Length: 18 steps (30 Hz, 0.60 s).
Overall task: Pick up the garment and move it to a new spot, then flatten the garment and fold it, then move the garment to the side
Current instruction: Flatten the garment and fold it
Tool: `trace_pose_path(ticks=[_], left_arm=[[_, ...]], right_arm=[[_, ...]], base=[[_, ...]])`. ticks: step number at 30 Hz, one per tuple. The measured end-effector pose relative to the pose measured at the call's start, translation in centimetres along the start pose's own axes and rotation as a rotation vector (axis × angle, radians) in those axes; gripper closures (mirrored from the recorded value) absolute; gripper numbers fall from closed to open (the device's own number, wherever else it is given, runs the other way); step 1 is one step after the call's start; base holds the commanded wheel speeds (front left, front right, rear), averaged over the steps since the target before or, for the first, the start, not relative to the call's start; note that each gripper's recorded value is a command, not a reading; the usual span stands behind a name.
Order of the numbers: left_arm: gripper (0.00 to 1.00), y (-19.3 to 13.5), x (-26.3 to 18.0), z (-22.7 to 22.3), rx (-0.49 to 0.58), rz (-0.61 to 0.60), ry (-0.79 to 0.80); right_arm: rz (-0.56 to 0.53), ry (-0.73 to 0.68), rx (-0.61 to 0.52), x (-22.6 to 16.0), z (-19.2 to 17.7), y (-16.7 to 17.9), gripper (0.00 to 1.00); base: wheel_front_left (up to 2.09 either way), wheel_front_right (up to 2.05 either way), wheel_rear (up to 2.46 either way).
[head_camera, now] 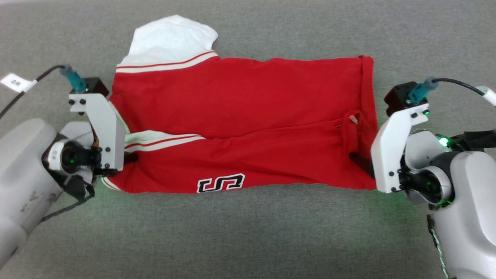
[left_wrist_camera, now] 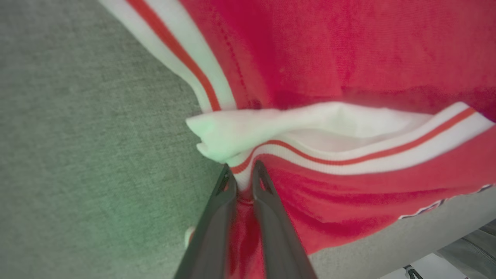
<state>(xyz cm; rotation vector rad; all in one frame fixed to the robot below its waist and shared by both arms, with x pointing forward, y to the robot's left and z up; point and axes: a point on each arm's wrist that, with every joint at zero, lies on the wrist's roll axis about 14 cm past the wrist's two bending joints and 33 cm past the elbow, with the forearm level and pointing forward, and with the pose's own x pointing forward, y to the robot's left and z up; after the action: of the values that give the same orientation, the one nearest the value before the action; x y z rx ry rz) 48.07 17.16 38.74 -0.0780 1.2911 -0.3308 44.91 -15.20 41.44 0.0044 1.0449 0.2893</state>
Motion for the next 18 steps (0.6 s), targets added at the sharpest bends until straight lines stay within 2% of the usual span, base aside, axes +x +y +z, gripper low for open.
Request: trace_pose_path(ticks=[1,2,3,4,10,18], left_arm=[[1.00,0.0,0.1,0.0,-0.001,-0.003,0.001],[1.00,0.1,0.1,0.0,-0.003,-0.004,0.001],[1.00,0.2,0.2,-0.1,-0.006,-0.003,0.001],[1.00,0.2,0.2,-0.1,-0.006,-0.005,0.001],[1.00,0.6,0.1,-0.2,-0.015,-0.009,-0.006],[1.00,0.8,-0.6,-0.5,-0.033,-0.012,-0.035]], right_arm=[[0.006,0.017,0.006,0.4,-0.2,0.2,0.00],[0.008,0.030,0.003,0.6,-0.2,0.3,0.49],[0.009,0.034,0.000,0.8,-0.2,0.3,0.81],[0.017,0.031,0.004,1.0,0.0,0.5,1.00],[0.028,0.045,-0.004,1.3,0.2,0.7,1.00],[0.015,0.002,0.028,-0.2,0.7,-0.6,1.00]], base=[[0.00,0.00,0.00],[0.00,0.00,0.00],[0.00,0.00,0.00],[0.00,0.00,0.00],[0.00,0.00,0.00],[0.00,0.00,0.00]])
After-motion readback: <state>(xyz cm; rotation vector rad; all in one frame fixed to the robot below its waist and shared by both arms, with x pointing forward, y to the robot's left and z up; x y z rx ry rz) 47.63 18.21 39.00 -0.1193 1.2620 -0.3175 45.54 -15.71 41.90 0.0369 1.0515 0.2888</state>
